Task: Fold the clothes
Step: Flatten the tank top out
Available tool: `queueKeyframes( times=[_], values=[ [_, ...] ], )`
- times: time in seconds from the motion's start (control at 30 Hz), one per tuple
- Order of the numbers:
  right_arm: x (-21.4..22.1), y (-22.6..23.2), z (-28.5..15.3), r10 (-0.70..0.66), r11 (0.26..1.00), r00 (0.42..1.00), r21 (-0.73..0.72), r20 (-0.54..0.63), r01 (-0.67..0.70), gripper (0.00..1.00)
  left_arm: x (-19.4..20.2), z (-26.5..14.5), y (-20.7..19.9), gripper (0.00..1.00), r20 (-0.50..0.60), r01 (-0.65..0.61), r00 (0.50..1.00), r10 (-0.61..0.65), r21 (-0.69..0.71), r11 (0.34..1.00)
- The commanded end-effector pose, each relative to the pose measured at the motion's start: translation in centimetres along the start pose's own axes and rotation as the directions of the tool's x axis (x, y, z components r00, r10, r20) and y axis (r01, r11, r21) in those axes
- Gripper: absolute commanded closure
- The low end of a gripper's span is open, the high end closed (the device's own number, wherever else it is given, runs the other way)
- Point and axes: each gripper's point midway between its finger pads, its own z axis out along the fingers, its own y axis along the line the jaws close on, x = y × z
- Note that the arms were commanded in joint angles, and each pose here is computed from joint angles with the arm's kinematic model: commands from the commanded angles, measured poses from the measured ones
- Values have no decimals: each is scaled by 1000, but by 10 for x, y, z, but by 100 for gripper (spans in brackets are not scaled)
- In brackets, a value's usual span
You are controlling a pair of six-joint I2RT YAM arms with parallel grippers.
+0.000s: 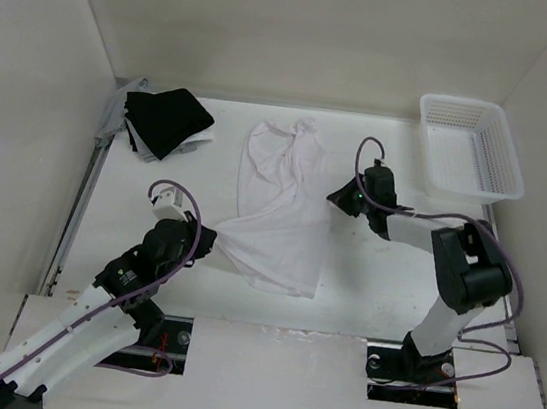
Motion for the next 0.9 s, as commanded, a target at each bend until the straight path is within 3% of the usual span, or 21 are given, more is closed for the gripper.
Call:
queueKeyframes(
  times=[0.0, 0.17, 0.3, 0.4, 0.57, 0.7, 0.77, 0.87],
  values=[
    [-38, 44, -43, -54, 993, 987, -97, 149, 69, 100, -24, -6, -20, 97, 70, -4, 998, -1, 72, 997],
    [-65, 30, -28, -91, 996, 990, 4, 106, 92, 100, -6, 9, 7, 98, 36, 10, 999, -10, -8, 1000],
    [-87, 48, -33, -94, 995, 983, -16, 160, 98, 100, -27, 8, -3, 98, 99, 65, 993, -68, 35, 997],
    [-98, 81, -74, -133, 984, 958, -82, 252, 158, 100, -47, -3, -31, 99, 134, 64, 988, -83, 135, 989],
    [-89, 123, -179, -197, 950, 912, -159, 361, 268, 100, -75, -34, -60, 99, 196, 24, 978, -72, 237, 971],
    [-78, 143, -249, -213, 923, 885, -211, 413, 320, 99, -85, -55, -58, 99, 244, 11, 967, -76, 259, 966],
    [-78, 145, -268, -210, 919, 878, -220, 430, 327, 99, -82, -56, -49, 99, 244, 10, 967, -70, 240, 971],
    [-74, 136, -258, -210, 924, 888, -212, 409, 317, 99, -66, -50, -36, 99, 210, 25, 975, -71, 212, 977]
  ],
)
